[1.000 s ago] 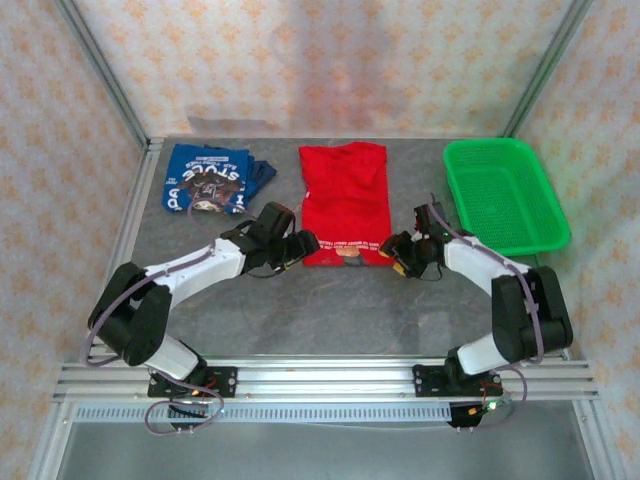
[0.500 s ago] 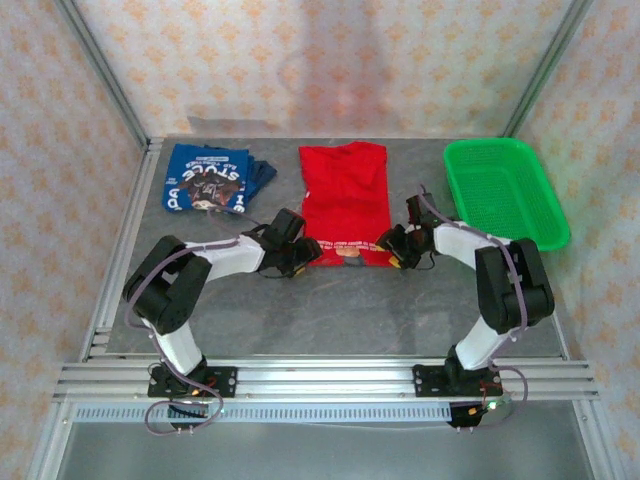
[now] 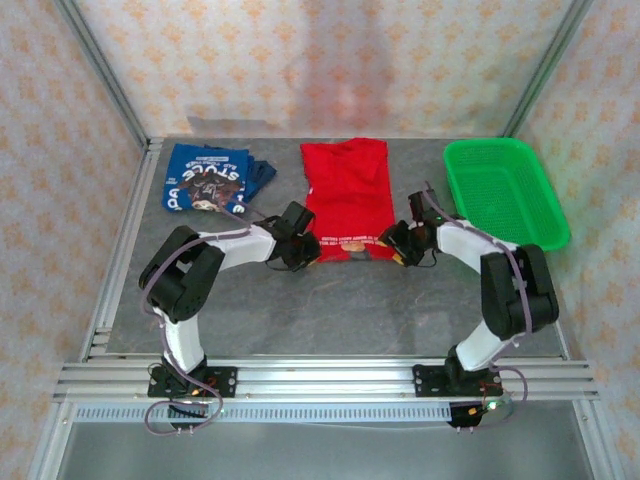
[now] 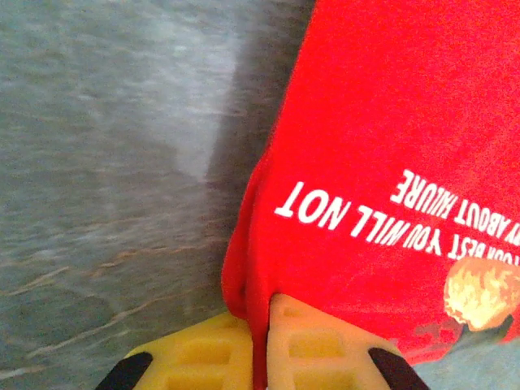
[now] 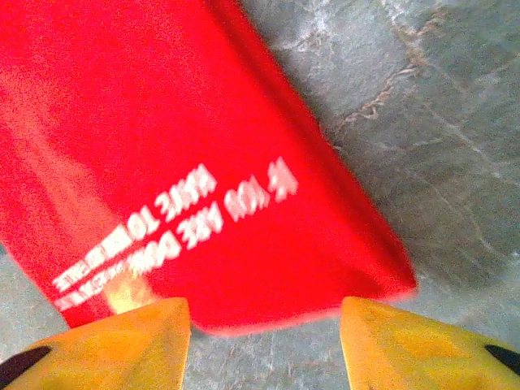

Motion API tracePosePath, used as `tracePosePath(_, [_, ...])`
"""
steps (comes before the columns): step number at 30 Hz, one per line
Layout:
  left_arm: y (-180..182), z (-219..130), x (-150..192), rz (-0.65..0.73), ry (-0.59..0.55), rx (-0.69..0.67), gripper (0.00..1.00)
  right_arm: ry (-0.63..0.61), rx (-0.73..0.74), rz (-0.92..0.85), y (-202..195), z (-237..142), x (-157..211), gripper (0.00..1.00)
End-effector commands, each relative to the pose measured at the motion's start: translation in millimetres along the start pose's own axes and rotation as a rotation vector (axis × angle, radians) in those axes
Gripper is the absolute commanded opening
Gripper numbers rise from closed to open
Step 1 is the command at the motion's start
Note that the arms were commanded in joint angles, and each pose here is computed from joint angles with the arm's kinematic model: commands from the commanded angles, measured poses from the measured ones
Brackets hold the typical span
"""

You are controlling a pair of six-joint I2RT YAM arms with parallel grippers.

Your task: Fold and stack the t-shirts

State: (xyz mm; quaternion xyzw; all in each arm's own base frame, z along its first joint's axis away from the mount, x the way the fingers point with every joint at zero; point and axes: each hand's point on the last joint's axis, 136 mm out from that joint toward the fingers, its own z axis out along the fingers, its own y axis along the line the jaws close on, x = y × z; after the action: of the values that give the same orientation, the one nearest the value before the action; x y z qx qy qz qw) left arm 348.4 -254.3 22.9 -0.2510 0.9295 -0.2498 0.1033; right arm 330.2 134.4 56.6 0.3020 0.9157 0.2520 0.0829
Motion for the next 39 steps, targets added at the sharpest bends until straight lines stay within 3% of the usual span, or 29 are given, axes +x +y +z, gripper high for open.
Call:
tracePosePath(1, [-11, 3, -3, 0.033, -0.022, 0.031, 0.06, -0.027, 0.080, -0.025, -10, -22, 2, 0.53])
tracePosePath(6, [-13, 4, -1, 0.037, -0.015, 0.035, 0.03, -0.001, 0.133, -0.014, -27, -9, 6, 0.53])
tracePosePath(13, [-7, 1, 6, 0.042, -0.008, 0.033, 0.02, -0.012, 0.172, -0.024, -19, 15, -19, 0.53])
tracePosePath(17, [-6, 1, 14, 0.057, 0.007, 0.041, 0.01, -0.033, 0.252, -0.020, -24, 27, -35, 0.47])
tracePosePath(24, [0, -13, 41, 0.165, 0.038, 0.009, 0.00, -0.073, 0.248, -0.051, -15, 15, -45, 0.00])
tracePosePath(29, [23, -40, 64, 0.213, 0.028, -0.038, 0.00, -0.089, 0.223, -0.042, -39, -23, -6, 0.00])
tracePosePath(39, [55, -110, 121, 0.287, -0.016, -0.049, 0.00, -0.088, 0.086, -0.016, -74, -77, 123, 0.00])
